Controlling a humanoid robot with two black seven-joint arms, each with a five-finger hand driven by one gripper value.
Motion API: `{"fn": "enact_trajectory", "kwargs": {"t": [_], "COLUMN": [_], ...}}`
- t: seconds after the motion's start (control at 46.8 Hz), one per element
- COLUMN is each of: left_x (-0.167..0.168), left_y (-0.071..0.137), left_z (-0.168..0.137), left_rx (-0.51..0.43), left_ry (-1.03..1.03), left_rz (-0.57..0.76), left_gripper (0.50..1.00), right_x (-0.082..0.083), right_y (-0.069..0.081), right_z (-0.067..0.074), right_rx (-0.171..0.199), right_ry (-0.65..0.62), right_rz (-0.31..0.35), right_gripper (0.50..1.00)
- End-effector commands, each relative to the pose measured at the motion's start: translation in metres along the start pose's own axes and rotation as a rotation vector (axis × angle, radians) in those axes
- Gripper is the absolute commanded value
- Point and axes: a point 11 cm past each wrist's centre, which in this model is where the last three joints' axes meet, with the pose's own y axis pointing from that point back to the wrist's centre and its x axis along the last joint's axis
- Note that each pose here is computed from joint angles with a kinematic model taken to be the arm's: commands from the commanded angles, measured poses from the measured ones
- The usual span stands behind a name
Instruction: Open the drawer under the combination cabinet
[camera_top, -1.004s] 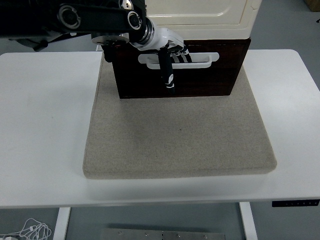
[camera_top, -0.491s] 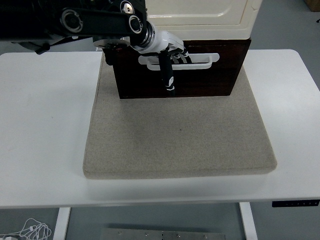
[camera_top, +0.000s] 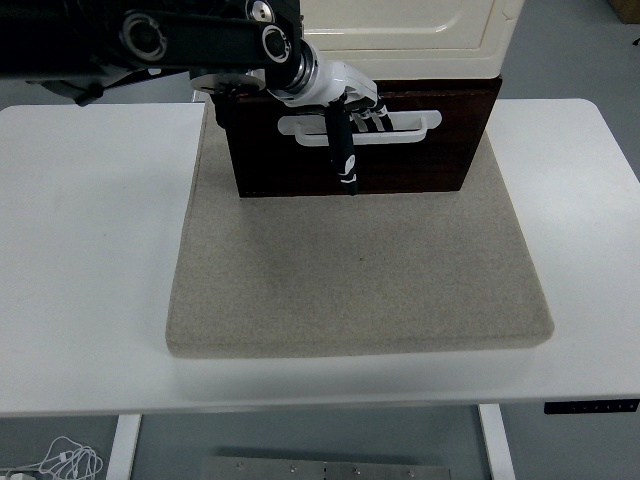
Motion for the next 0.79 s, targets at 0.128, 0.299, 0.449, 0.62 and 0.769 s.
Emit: {"fn": "enact_trajectory", "kwargs": {"t": [0.128, 0.299, 0.449, 0.62, 0.769], "left_x": [-0.0024, -0.0035, -0.0046, -0.0054, -0.0060], "left_y": [0.0005, 0.0011, 0.0024, 0.0038, 0.0049], "left_z": [0.0012, 0.0024, 0.0077, 0.0068, 0.0051], "left_rx": [-0.004, -0.009, -0.026, -0.027, -0.027], "left_ry": [-0.008, -0.010, -0.011, -0.018, -0.022], "left_rz": [-0.017, -0.031, -0.041, -0.062, -0.080], "left_gripper": [1.000, 1.000, 1.000, 1.000, 1.000], "right_x": [0.0001, 0.0001, 0.0001, 0.0001, 0.0001], "right_y": [0.0000, 0.0000, 0.0000, 0.0000, 0.0000], "right_z": [-0.0002, -0.0002, -0.0002, -0.0002, 0.0007], "right_rx": [0.000, 0.000, 0.000, 0.000, -0.001], "right_ry": [0.000, 0.000, 0.000, 0.000, -0.001], "right_rz": [0.000, 0.000, 0.000, 0.000, 0.000], "right_gripper": [0.926, 0.926, 0.928, 0.926, 0.926]}}
